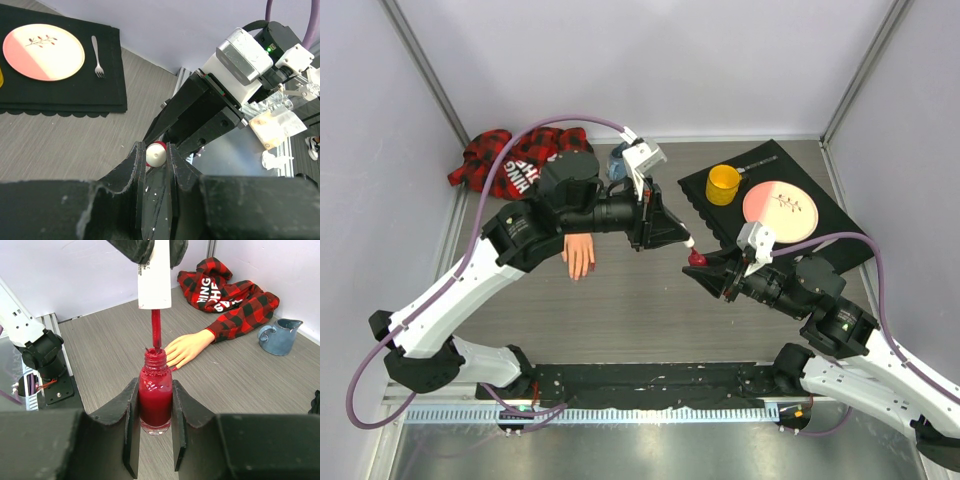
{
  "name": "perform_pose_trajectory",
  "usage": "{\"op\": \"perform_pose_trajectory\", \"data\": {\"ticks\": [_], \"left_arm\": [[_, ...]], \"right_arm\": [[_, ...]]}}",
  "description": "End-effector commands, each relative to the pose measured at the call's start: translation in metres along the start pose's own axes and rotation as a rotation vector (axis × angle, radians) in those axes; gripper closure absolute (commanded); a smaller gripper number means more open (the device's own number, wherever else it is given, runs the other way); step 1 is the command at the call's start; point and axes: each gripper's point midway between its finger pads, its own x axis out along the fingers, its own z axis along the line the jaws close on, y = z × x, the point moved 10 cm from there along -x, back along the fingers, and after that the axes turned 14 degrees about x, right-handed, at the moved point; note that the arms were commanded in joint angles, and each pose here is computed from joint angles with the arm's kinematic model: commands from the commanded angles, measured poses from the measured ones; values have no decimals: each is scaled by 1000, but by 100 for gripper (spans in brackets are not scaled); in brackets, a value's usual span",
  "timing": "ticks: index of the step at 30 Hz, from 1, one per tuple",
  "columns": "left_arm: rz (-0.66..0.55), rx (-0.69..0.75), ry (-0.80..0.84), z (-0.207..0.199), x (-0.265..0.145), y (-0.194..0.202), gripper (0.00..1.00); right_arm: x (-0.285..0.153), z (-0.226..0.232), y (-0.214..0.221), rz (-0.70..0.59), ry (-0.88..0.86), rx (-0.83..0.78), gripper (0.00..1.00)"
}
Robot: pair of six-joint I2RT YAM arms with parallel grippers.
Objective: Paint the nails
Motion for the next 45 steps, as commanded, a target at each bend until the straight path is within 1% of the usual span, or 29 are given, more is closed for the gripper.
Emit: {"op": "perform_pose_trajectory", "data": {"ticks": [1,18,26,27,28,30,31,35,37,39,45], "left_arm": [[-31,30,41,-9,-10,-8,100],[33,13,51,-6,3,-1,100],[48,27,62,-10,6,3,100],[55,28,63,-10,7,4,100],[61,28,71,-11,8,5,100],[75,32,81,-12,10,7,100],[82,37,84,-13,11,8,100],[137,50,64,-11,11,15,100],[142,77,73,-11,9,17,100],[144,94,99,-11,8,22,100],[122,156,265,-21,3,30,100]], "right_arm": [[-1,7,-24,-98,-37,-21,99],[0,9,-26,-108,-54,-24,99],[4,11,-36,-152,-62,-27,99],[5,12,-35,-153,-65,-4,99],[7,13,-42,-193,-73,-4,99],[10,14,-46,-214,-78,12,99],[11,16,-52,-248,-88,14,99],[14,20,-65,-298,-115,22,99],[11,23,-71,-324,-123,22,99],[6,25,-75,-353,-131,29,99],[-7,36,-85,-414,-213,66,99]]}}
